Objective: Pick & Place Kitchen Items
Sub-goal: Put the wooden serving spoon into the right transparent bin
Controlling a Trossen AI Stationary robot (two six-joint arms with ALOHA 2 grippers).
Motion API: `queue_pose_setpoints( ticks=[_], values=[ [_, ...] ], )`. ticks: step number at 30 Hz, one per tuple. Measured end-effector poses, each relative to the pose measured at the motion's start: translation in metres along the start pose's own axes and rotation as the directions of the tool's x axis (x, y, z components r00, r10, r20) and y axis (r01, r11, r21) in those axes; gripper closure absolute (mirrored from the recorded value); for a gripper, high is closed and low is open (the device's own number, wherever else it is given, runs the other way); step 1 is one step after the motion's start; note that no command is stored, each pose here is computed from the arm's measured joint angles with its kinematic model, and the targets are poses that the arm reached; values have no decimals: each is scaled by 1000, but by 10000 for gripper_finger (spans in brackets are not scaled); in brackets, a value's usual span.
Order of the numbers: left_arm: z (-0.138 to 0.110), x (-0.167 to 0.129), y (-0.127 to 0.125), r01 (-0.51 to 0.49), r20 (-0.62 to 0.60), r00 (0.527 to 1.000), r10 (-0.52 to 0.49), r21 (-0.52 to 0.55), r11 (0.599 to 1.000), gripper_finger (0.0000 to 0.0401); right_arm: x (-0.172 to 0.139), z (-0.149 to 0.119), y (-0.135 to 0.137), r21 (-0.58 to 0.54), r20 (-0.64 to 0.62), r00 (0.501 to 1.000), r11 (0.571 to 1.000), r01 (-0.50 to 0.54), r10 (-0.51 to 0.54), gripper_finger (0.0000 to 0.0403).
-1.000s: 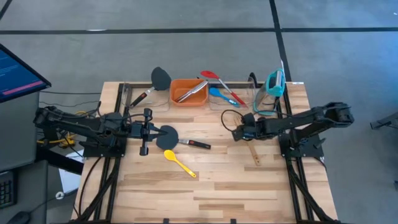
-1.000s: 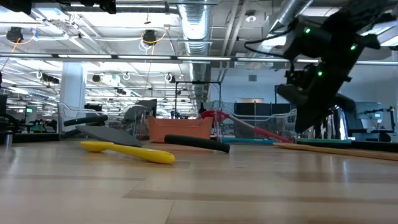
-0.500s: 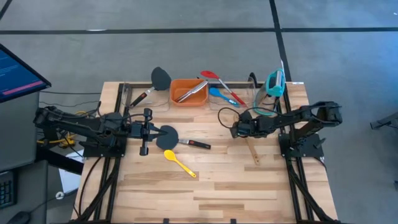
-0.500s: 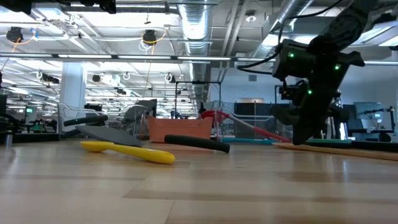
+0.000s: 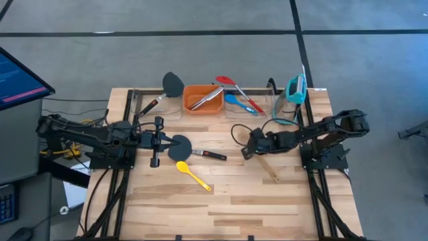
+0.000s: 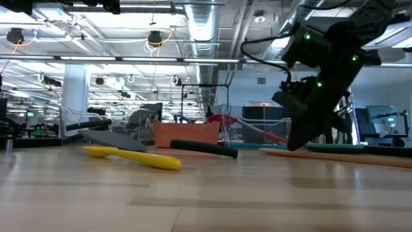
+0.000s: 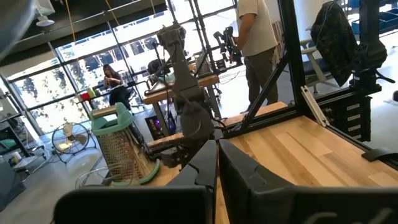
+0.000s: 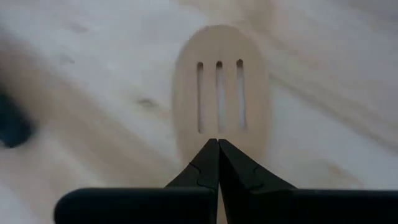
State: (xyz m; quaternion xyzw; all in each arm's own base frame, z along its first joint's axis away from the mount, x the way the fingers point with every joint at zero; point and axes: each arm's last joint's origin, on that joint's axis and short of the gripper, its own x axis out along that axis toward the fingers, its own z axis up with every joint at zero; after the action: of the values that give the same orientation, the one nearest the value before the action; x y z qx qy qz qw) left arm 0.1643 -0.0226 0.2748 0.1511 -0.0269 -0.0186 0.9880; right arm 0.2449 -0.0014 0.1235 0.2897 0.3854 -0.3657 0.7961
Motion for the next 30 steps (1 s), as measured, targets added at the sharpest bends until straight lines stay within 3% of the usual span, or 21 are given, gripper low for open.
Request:
queue_pose_setpoints(
  ticks=[5, 15, 25, 30],
  values=[
    [0, 0, 0, -1, 2, 1000, 1, 0, 1000, 399, -4, -5, 11, -15, 17, 997, 997, -75, 76, 403],
    [0, 0, 0, -1, 3, 1000, 1, 0, 1000, 399, -11, -8, 20, -50, 33, 997, 996, -71, 72, 403],
    [0, 0, 0, -1, 3, 1000, 1, 0, 1000, 399, -40, -23, 33, -99, -156, 986, 994, 48, -63, 403],
    [-1, 1, 0, 1, -3, 1000, -1, 0, 1000, 399, -62, -47, 42, -127, -247, 967, 992, 27, -58, 403]
  ],
)
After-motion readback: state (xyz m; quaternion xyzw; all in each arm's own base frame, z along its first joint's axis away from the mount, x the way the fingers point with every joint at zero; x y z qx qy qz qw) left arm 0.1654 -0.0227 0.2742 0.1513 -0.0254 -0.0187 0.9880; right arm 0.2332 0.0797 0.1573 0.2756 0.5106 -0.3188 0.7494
